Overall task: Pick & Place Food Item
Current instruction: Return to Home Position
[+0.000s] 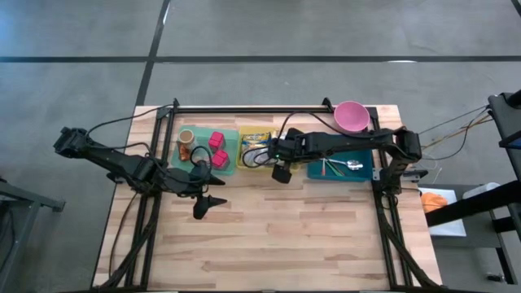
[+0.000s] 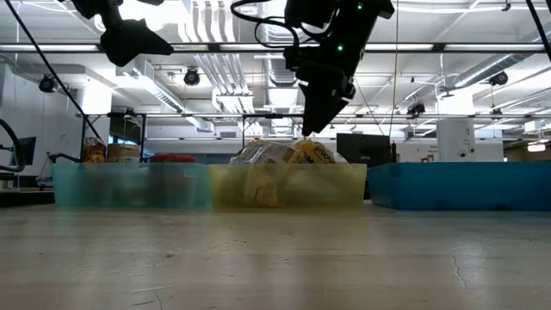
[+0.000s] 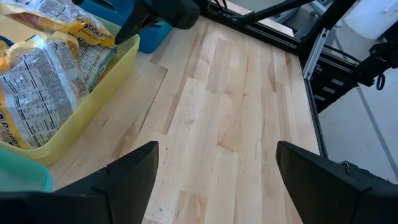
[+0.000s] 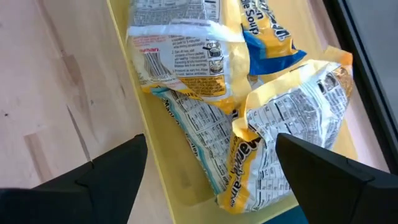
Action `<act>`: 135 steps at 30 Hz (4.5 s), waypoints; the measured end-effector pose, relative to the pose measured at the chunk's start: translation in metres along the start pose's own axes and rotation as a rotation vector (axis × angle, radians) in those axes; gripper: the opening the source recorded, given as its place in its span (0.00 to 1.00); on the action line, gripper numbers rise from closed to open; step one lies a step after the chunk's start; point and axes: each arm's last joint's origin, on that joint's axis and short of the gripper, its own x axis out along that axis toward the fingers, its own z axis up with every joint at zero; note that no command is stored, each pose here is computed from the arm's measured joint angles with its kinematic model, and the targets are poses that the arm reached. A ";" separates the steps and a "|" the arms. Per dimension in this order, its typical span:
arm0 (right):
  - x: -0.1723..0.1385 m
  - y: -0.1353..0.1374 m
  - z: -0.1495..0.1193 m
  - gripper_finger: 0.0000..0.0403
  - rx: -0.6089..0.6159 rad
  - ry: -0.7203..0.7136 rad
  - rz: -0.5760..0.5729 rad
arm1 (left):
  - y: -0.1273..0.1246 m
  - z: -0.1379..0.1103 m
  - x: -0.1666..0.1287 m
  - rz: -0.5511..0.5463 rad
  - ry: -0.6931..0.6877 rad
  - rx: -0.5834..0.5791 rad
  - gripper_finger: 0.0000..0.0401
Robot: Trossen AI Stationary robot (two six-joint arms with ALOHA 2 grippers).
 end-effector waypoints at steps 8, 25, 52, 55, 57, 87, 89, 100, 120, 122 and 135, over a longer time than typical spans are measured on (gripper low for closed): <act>-0.030 0.011 -0.002 0.87 -0.032 -0.083 0.061 | -0.006 0.015 -0.010 -0.027 -0.052 0.102 0.83; -0.142 0.019 -0.080 0.87 -0.024 -0.616 0.354 | 0.004 0.017 -0.055 -0.177 -0.283 0.202 0.83; -0.106 -0.030 -0.156 0.87 -0.118 -0.997 0.963 | 0.080 -0.008 -0.025 -0.287 -0.281 0.274 0.83; -0.102 -0.030 -0.160 0.87 -0.118 -1.005 0.909 | 0.083 -0.019 -0.024 -0.296 -0.270 0.291 0.83; -0.095 -0.032 -0.164 0.87 -0.075 -1.000 0.840 | 0.086 -0.029 -0.022 -0.296 -0.289 0.295 0.83; -0.048 -0.041 -0.249 0.87 -0.151 -1.130 0.670 | 0.111 -0.093 -0.007 -0.190 -0.289 0.214 0.83; -0.047 -0.040 -0.249 0.87 -0.154 -1.122 0.668 | 0.112 -0.096 -0.006 -0.158 -0.277 0.206 0.83; -0.043 -0.042 -0.249 0.87 -0.114 -1.113 0.560 | 0.120 -0.106 -0.002 -0.017 -0.250 0.192 0.83; -0.038 -0.042 -0.252 0.87 -0.062 -1.071 0.563 | 0.126 -0.119 0.003 0.019 -0.205 0.214 0.83; -0.037 -0.042 -0.252 0.87 -0.031 -1.056 0.581 | 0.126 -0.119 0.003 0.017 -0.205 0.194 0.83; -0.037 -0.042 -0.252 0.87 -0.008 -1.050 0.596 | 0.127 -0.124 0.004 0.028 -0.154 0.187 0.83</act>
